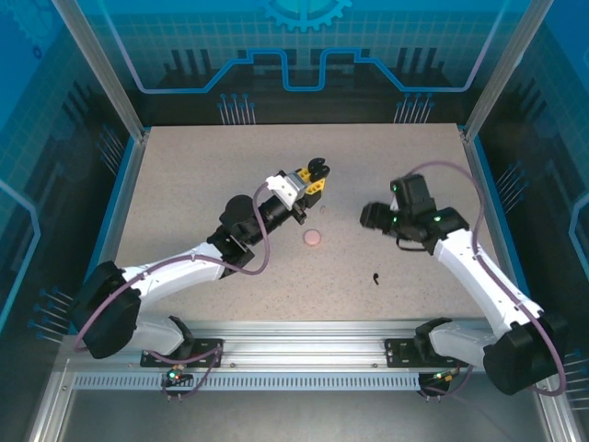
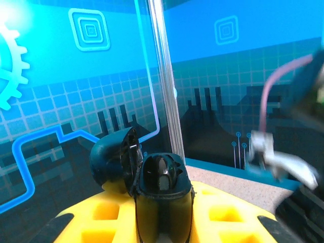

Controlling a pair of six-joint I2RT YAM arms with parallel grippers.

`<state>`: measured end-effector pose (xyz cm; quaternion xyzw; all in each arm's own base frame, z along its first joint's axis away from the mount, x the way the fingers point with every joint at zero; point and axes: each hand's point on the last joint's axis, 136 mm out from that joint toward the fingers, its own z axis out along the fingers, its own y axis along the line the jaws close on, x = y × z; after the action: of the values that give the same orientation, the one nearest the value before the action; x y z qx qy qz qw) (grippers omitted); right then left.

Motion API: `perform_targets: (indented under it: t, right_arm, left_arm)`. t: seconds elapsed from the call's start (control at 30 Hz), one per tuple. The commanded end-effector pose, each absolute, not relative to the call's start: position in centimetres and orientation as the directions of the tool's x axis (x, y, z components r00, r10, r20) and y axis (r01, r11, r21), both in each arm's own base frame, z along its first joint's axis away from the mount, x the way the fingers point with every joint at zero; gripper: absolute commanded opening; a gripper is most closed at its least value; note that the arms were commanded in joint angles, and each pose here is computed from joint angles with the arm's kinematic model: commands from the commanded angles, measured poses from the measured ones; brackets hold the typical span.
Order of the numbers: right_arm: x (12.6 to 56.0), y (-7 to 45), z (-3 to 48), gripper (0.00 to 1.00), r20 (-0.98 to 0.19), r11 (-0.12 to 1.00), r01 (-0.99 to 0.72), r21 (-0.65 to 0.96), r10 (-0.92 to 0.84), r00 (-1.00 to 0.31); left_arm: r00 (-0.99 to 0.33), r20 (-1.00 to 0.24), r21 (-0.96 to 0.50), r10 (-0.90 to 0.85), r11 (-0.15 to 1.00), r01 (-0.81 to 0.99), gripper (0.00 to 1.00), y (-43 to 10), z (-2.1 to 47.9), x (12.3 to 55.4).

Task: Insert wireless bluetooth earbuds into charging case

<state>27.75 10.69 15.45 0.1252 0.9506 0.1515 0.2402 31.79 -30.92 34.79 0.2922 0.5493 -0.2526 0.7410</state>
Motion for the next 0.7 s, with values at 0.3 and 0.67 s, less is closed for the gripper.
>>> perform_targets:
  t: [0.3,0.67]
  right_arm:
    - [21.3,8.7,5.2,0.57,-0.229,0.934,0.331,0.136,0.355,-0.907]
    - [21.2,9.6,2.7,0.42,-0.177,0.960,0.272,0.073,0.280,-0.943]
  left_arm:
    - [0.285,-0.950,0.119,-0.129,0.694,0.710,0.00,-29.9,36.8,30.1]
    - [0.289,-0.948,0.117,-0.137,0.692,0.712,0.00,-29.9,37.0,30.1]
